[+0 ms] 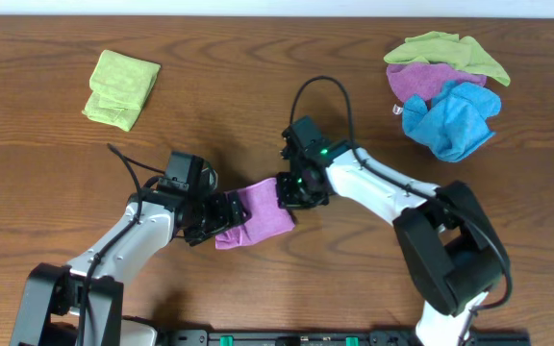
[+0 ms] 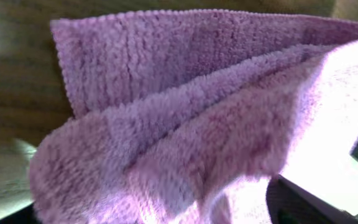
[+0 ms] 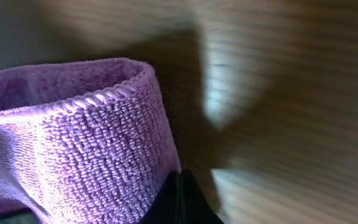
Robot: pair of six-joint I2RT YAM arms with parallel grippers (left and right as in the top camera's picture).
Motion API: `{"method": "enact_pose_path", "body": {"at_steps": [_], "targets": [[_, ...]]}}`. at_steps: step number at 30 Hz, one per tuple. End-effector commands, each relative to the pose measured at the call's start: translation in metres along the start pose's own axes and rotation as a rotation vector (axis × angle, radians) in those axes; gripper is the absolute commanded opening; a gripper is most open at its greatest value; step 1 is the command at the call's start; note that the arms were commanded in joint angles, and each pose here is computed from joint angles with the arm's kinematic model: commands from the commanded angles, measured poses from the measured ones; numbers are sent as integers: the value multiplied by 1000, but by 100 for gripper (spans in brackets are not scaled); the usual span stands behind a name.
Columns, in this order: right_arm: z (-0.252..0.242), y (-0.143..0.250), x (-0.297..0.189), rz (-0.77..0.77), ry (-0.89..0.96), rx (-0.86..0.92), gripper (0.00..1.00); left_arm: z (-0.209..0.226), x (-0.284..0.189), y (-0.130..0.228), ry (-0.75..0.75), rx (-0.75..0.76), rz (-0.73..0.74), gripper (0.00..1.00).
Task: Fold the cloth
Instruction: 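Hold the folded cloth between both grippers and lift it slightly, then release right gripper and carry the pink cloth left toward the green cloth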
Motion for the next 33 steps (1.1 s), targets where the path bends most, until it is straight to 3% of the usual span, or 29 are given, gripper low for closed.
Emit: {"method": "enact_pose_path", "body": {"at_steps": [1,4,8,10,11,20,27,33], "targets": [[6,5,5,21,-21,-20,2,21,12,11,-87,-57,45,80],[6,5,5,21,-22,-16,2,21,12,11,-87,-57,45,68],[8,6,5,30,-42,-16,2,21,12,10,-86,-77,42,25],[10,6,5,36,-60,-16,2,21,12,10,-84,-83,40,9],[10,6,5,38,-63,-15,1,20,11,9,-82,-91,37,6],[-28,-2,-37,25,-41,35,1,-26,-34,-34,88,-52,-60,6],[-50,3,-71,2,-26,26,1,-79,-156,-111,276,-56,-398,6],[-48,1,-74,-16,-28,12,2,-47,-229,-162,292,-243,-716,6]]}}
Point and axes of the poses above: each gripper's point midway between its finger pads, its own x axis out along the fingers, its own z axis along the line the jaws close on, y = z × x, the point moved 7 cm from there along -x, back along the fingers, and after that the axes turned 9 degrees about -x, right-handed, at the moved point
